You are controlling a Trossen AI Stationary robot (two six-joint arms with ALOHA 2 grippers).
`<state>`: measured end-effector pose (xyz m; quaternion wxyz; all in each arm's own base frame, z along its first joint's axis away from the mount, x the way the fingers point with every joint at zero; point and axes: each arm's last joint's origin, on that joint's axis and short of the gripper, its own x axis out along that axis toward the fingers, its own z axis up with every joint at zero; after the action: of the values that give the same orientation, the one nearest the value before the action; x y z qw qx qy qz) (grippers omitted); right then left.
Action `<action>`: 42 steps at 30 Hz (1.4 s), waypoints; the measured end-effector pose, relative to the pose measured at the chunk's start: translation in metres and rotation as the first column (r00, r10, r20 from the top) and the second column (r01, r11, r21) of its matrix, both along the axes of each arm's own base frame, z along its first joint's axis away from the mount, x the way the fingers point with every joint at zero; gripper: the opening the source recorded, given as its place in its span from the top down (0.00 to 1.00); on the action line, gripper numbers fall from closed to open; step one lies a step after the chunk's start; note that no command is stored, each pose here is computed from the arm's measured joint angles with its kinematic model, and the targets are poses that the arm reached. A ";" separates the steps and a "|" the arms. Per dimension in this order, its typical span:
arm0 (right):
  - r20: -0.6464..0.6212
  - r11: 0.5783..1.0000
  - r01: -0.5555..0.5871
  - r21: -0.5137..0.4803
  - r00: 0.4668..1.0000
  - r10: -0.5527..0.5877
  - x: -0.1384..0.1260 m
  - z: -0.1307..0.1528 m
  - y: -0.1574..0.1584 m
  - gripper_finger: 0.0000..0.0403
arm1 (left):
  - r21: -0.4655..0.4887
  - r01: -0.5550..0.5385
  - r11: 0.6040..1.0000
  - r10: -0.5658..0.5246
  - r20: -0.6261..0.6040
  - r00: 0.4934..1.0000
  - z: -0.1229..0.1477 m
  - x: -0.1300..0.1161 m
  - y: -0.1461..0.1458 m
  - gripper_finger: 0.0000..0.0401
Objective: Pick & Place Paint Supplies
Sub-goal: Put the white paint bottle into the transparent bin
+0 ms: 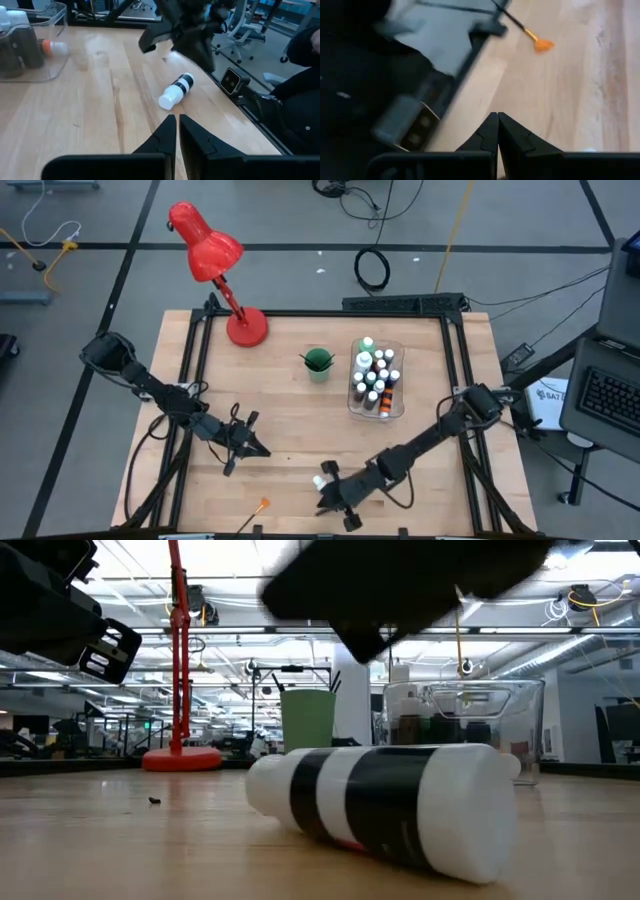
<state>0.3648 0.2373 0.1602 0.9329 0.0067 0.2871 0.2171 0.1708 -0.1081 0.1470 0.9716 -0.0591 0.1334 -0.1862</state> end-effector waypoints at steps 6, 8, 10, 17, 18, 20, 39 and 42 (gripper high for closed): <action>-0.006 0.999 -0.050 -0.006 0.999 0.050 -0.014 -0.003 0.022 1.00 | 0.010 -0.031 0.999 0.031 0.007 1.000 0.000 0.000 0.001 0.95; -0.052 0.999 -0.045 -0.026 0.998 0.044 -0.015 -0.016 0.023 1.00 | 0.011 -0.035 0.999 0.035 0.007 0.999 0.000 0.000 0.001 0.95; -0.091 0.998 -0.041 -0.044 0.995 0.037 -0.015 -0.029 0.022 1.00 | 0.011 -0.038 0.999 0.038 0.008 0.999 0.000 0.000 0.001 0.95; -0.159 0.999 0.049 -0.021 0.986 -0.052 -0.007 -0.050 0.013 1.00 | 0.009 -0.043 0.999 0.043 0.005 0.999 0.000 0.000 0.001 0.95; -0.161 0.997 0.071 -0.029 0.984 -0.074 -0.007 -0.050 0.012 1.00 | 0.007 -0.044 0.999 0.044 0.004 0.999 0.000 0.000 0.001 0.95; -0.164 0.994 0.103 -0.040 0.980 -0.109 -0.006 -0.050 0.009 1.00 | 0.008 -0.044 0.999 0.044 0.001 0.999 0.000 0.000 0.001 0.95; -0.060 0.951 0.275 -0.145 0.957 -0.285 -0.010 -0.033 0.005 1.00 | 0.066 -0.042 0.997 0.047 -0.068 0.997 -0.009 -0.001 0.002 0.95; -0.064 0.946 0.285 -0.155 0.953 -0.298 -0.009 -0.034 0.002 1.00 | 0.095 -0.019 0.995 0.027 -0.084 0.996 -0.011 0.004 -0.005 0.95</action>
<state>0.3558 0.2398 0.1266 0.9396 -0.0088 0.3378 0.0551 0.1747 -0.1134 0.1357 0.9688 -0.0229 0.1824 -0.1659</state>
